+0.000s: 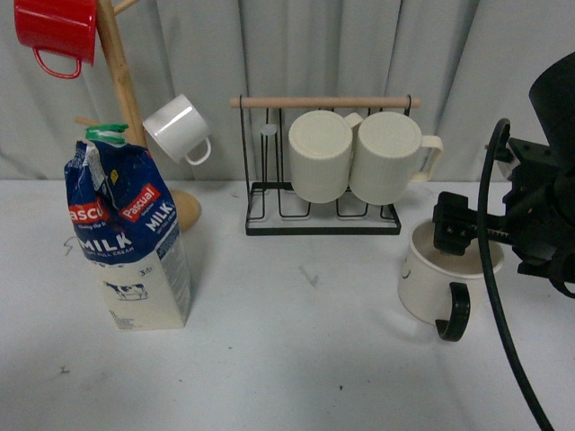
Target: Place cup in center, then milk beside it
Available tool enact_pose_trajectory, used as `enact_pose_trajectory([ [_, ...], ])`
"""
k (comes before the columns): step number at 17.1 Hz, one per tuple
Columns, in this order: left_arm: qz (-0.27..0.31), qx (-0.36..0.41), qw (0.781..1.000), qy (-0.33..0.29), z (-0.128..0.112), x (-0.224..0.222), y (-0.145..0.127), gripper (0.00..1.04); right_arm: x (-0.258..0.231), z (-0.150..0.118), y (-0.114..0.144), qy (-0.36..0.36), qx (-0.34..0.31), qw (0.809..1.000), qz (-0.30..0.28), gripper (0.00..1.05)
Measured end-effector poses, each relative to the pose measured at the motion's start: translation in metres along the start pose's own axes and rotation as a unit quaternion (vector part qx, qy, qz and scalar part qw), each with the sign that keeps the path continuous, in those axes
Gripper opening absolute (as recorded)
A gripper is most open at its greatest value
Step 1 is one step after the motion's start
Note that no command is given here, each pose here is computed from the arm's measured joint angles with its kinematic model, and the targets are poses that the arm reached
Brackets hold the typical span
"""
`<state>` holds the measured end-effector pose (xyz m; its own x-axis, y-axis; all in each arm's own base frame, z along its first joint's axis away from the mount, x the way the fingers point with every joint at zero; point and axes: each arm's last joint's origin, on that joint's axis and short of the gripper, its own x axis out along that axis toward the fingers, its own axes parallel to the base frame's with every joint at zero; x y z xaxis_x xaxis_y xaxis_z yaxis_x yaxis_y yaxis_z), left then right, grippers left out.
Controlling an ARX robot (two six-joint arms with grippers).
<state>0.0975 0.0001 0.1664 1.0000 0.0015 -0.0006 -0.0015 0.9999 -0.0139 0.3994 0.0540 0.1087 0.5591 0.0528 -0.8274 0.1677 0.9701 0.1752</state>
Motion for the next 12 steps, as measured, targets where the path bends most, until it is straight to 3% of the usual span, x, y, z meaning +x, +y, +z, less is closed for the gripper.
enact_pose_trajectory([
  [1, 0.000, 0.000, 1.000, 0.000, 0.000, 0.000, 0.000, 0.98, 0.002, -0.005, -0.002, 0.004, 0.002, 1.000, -0.002, 0.93],
  [2, 0.000, 0.000, 1.000, 0.000, 0.000, 0.000, 0.000, 0.98, 0.003, -0.010, -0.004, 0.009, 0.002, 1.000, -0.005, 0.71],
  [6, 0.000, 0.000, 1.000, 0.000, 0.000, 0.000, 0.000, 0.98, 0.003, -0.006, -0.008, 0.001, 0.006, 1.000, -0.010, 0.40],
  [9, 0.000, 0.000, 1.000, 0.000, 0.000, 0.000, 0.000, 0.98, 0.002, -0.005, -0.008, -0.003, 0.004, 1.000, -0.011, 0.11],
  [10, 0.000, 0.000, 1.000, 0.000, 0.000, 0.000, 0.000, 0.98, 0.000, -0.005, -0.008, -0.004, 0.004, 1.000, -0.012, 0.04],
  [12, 0.000, 0.000, 1.000, 0.000, 0.000, 0.000, 0.000, 0.98, -0.009, -0.001, -0.005, -0.014, 0.001, 1.000, -0.007, 0.03],
])
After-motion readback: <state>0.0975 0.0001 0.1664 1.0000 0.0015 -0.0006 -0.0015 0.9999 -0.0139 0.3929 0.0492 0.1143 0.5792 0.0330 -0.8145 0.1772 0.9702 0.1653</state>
